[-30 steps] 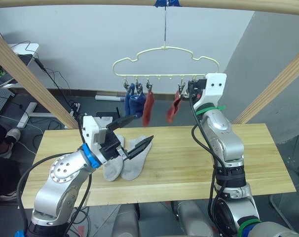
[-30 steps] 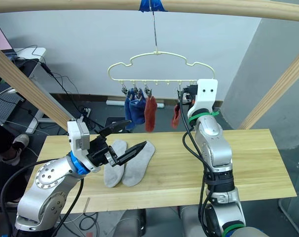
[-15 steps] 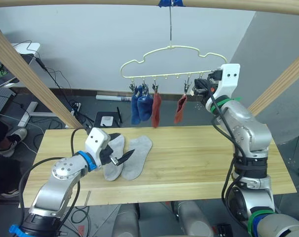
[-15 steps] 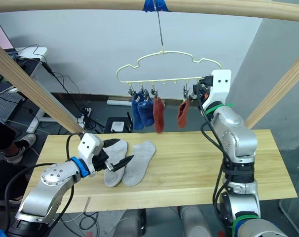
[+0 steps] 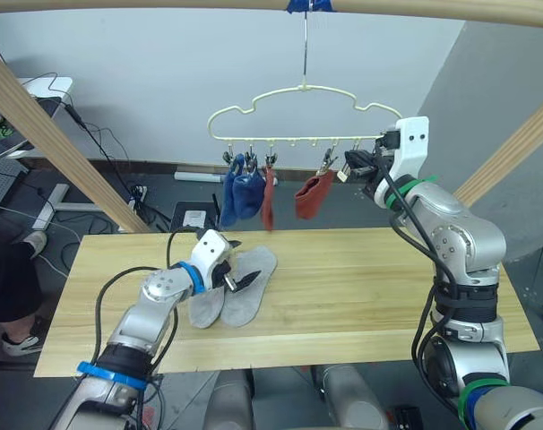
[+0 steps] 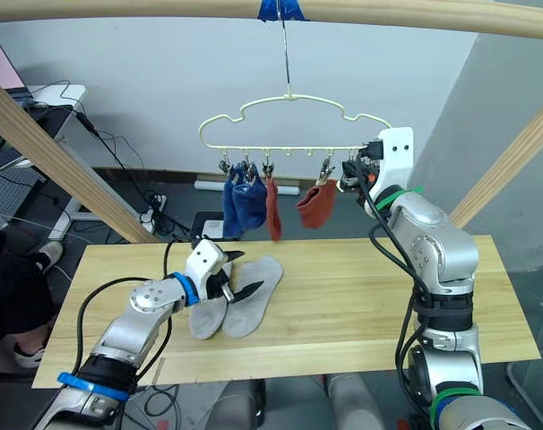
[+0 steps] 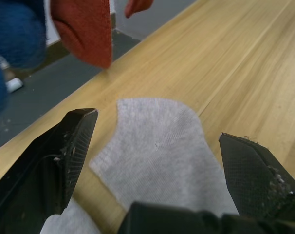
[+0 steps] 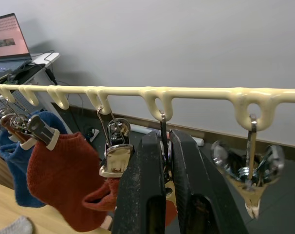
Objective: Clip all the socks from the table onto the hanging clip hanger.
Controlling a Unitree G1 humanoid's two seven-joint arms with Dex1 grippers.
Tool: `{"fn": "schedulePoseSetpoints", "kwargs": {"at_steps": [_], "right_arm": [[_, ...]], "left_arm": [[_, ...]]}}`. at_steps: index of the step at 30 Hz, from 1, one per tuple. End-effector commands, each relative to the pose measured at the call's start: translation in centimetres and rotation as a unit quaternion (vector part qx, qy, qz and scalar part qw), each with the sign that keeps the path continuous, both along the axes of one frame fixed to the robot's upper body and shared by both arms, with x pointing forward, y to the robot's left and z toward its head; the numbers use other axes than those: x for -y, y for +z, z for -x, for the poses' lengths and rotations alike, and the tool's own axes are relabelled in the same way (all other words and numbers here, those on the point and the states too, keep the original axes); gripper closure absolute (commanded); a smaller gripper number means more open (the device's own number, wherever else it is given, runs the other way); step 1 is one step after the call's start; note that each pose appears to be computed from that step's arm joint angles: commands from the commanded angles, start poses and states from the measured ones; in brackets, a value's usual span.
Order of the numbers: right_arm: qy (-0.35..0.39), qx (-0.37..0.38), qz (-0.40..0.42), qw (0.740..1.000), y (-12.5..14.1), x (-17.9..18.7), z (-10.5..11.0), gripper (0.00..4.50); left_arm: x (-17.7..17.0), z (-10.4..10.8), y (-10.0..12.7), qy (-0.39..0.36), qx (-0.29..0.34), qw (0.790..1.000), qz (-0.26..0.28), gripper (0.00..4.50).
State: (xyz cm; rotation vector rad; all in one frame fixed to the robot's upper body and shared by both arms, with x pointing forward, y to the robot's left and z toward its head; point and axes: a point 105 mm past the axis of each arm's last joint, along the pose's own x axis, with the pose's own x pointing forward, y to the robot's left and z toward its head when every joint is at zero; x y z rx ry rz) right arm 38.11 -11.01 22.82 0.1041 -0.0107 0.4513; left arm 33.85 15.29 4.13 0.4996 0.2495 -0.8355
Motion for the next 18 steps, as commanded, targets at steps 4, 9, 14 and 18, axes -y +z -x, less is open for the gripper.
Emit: {"fn": "schedulePoseSetpoints", "kwargs": {"at_steps": [4, 9, 14, 18], "right_arm": [[-0.016, 0.015, -0.002, 1.000, 1.3, 0.9, 0.3, 4.49], [-0.019, 0.013, -0.001, 1.000, 1.2, 1.0, 0.4, 4.50], [-0.026, 0.007, 0.001, 1.000, 1.0, 1.6, 0.6, 4.50], [-0.026, 0.005, 0.001, 1.000, 1.0, 1.7, 0.5, 4.50]], "left_arm": [[0.0, -0.1, -4.1, -0.025, -0.072, 0.994, -0.078, 0.00], [0.6, 0.2, -4.7, -0.046, -0.087, 0.992, -0.076, 0.18], [1.3, 0.3, -4.5, -0.065, -0.083, 0.992, -0.068, 1.55], [1.5, 0.5, -4.5, -0.071, -0.080, 0.992, -0.068, 2.80]]}}
